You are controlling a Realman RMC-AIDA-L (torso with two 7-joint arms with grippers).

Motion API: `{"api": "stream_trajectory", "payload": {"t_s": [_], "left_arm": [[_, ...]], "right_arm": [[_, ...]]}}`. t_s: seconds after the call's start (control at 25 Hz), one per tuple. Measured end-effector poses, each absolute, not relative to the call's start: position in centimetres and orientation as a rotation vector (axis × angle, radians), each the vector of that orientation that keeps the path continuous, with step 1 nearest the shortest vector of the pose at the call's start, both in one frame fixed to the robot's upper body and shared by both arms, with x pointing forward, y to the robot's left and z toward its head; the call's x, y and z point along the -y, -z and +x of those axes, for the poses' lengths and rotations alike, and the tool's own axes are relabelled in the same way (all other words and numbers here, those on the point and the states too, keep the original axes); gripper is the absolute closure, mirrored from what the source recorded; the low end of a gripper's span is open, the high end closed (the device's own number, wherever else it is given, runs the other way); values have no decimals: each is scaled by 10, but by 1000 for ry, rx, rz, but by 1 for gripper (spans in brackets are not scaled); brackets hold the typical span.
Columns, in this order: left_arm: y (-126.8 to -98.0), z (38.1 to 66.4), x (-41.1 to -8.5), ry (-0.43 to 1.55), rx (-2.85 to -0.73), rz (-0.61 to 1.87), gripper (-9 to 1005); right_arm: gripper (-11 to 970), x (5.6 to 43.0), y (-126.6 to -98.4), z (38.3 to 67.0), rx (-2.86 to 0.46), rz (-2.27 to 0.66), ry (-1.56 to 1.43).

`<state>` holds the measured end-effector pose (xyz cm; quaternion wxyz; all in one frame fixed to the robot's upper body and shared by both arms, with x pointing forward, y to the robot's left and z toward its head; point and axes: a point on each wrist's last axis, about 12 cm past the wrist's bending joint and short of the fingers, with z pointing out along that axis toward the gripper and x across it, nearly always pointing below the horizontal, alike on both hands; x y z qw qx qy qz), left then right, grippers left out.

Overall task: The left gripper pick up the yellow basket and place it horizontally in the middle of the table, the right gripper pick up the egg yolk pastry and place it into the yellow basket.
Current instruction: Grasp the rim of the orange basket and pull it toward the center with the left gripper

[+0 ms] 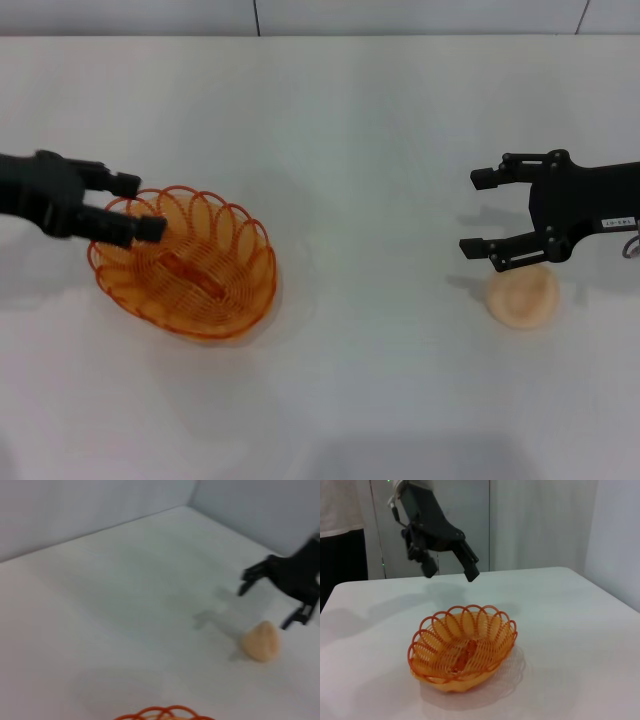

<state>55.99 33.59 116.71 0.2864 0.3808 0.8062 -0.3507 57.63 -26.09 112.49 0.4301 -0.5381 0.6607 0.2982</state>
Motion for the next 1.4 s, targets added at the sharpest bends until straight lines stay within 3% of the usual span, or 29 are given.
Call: {"api": "stream_trajectory", "payload": {"t_s": [0.44,0.72,1.08,1.4], "left_arm": [[-1199,591,-350,551,-2502,761,108],[-1178,608,-325,369,-2591,827,109],[-1142,612,-308,371,-2611,831,108],[-1129,610,-304,392,-2617,827,117]], "right_arm": [[86,259,-1123,575,-1640,-1346,-745],[86,258,-1123,575,-1637,-1348,-747],[86,258,-1123,575,-1637,-1348,-748],[86,257,-1123,575,-1636,-1349,-748]]}}
